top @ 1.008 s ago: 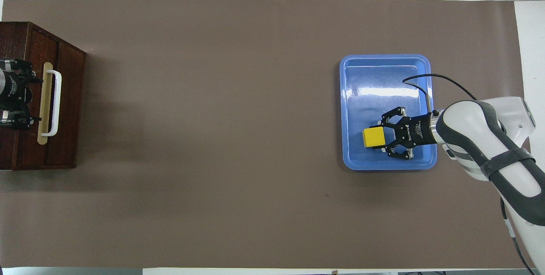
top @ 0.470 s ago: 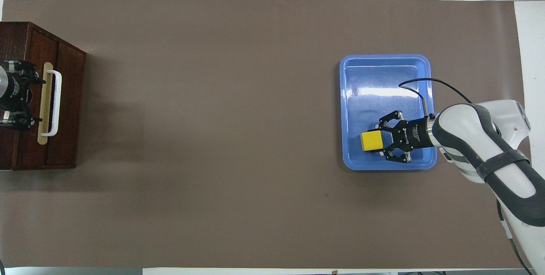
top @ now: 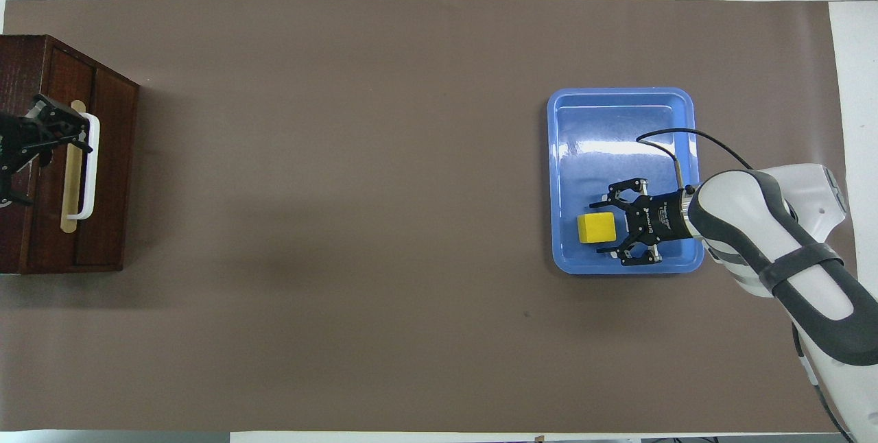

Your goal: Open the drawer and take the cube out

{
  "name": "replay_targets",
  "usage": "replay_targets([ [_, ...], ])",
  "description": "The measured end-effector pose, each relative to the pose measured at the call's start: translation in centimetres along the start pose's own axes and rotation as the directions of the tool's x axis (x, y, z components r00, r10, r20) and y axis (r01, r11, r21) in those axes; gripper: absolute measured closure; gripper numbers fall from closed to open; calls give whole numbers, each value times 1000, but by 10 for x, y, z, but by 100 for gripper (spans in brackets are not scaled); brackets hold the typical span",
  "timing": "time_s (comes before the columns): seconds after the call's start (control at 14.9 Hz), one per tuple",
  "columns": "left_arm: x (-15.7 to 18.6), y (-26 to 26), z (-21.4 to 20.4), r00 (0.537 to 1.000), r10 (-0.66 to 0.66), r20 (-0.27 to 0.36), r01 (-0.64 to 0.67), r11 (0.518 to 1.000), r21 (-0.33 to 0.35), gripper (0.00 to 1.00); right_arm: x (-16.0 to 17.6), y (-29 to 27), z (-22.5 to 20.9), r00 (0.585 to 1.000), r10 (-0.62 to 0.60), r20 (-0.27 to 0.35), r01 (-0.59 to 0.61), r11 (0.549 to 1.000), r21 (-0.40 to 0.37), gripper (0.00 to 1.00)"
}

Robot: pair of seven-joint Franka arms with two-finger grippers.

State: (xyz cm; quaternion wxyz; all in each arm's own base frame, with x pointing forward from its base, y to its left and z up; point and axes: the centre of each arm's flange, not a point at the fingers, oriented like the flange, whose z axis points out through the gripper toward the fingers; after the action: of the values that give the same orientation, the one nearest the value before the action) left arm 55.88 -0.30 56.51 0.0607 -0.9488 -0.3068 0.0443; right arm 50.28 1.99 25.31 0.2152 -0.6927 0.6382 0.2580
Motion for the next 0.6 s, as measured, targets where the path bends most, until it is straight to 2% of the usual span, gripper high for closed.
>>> replay_targets([
  [0.13,-7,3,-1,980,198,24,-197,980,-15,0,-2,-3,-2,1000,0,1,0,1000,5,0],
  [0.27,-18,15,-1,930,365,36,-365,931,-21,0,-12,-10,-11,1000,13,18,-13,1000,5,0],
  [0.4,-32,31,-1,894,447,36,-447,894,-17,0,-31,-24,-29,1000,5,31,-5,1000,-6,0],
  [0.6,-45,45,-2,864,503,35,-503,864,-13,0,-72,-45,-75,995,-97,-5,97,995,-31,0],
])
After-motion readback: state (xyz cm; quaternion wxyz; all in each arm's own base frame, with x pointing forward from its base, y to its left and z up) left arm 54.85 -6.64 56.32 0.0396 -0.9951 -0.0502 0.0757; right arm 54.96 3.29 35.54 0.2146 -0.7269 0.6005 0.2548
